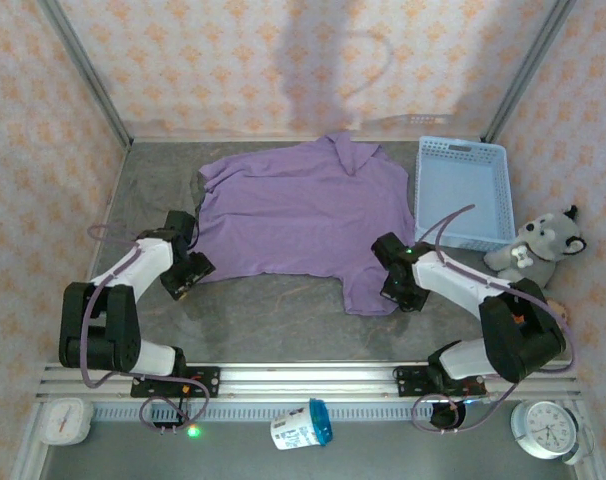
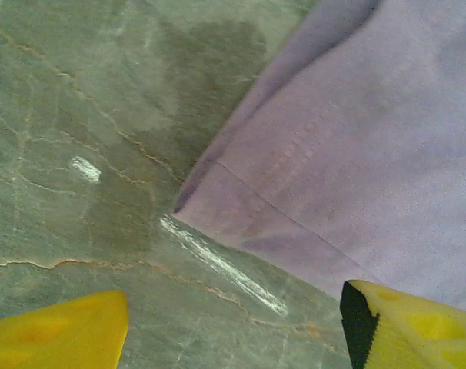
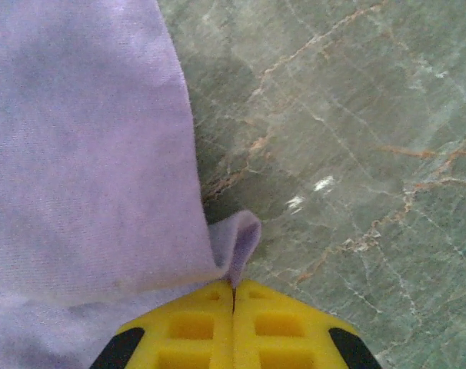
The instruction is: Fold and stack the mixed laundry pile
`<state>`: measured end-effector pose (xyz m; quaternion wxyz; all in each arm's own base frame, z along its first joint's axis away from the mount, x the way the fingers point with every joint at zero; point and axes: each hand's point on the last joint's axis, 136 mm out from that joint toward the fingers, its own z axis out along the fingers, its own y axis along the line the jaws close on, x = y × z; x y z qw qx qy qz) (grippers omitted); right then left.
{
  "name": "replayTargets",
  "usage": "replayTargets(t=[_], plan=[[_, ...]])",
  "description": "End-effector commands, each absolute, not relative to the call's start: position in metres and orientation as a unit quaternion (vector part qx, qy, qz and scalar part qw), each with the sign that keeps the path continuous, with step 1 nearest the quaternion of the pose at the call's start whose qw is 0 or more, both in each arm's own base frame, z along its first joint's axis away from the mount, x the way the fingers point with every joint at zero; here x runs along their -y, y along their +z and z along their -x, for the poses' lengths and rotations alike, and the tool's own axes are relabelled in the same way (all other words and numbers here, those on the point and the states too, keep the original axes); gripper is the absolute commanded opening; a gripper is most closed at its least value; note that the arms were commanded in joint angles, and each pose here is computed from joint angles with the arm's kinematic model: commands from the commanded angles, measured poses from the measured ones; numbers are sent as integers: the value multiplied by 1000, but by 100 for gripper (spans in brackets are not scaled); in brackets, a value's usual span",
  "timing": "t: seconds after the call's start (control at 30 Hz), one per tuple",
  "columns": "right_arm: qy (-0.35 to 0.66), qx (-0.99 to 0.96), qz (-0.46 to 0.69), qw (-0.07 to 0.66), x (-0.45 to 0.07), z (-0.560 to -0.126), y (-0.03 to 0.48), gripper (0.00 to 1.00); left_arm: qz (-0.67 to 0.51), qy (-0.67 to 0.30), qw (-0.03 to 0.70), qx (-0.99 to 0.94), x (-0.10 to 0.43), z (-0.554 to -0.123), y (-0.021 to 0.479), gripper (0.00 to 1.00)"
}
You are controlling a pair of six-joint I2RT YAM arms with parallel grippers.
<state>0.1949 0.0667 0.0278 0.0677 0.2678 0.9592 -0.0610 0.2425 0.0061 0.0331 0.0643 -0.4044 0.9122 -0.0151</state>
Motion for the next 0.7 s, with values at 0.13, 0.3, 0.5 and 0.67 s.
replayTargets(t=[0.13,0.3,0.5,0.67], plan=[[-53,-962,-255,87,-72,-210,39,0,466,34,120,-876,-33,-267,27,61],[-59,-960,-258,87,-69,-209,40,0,470,51,112,-874,-37,-272,9,41],[-72,-956,-274,79,-58,-191,43,0,463,49,94,-880,-33,-256,2,9],[-75,-951,-293,65,-47,-164,54,0,434,53,82,-896,-32,-229,7,7]])
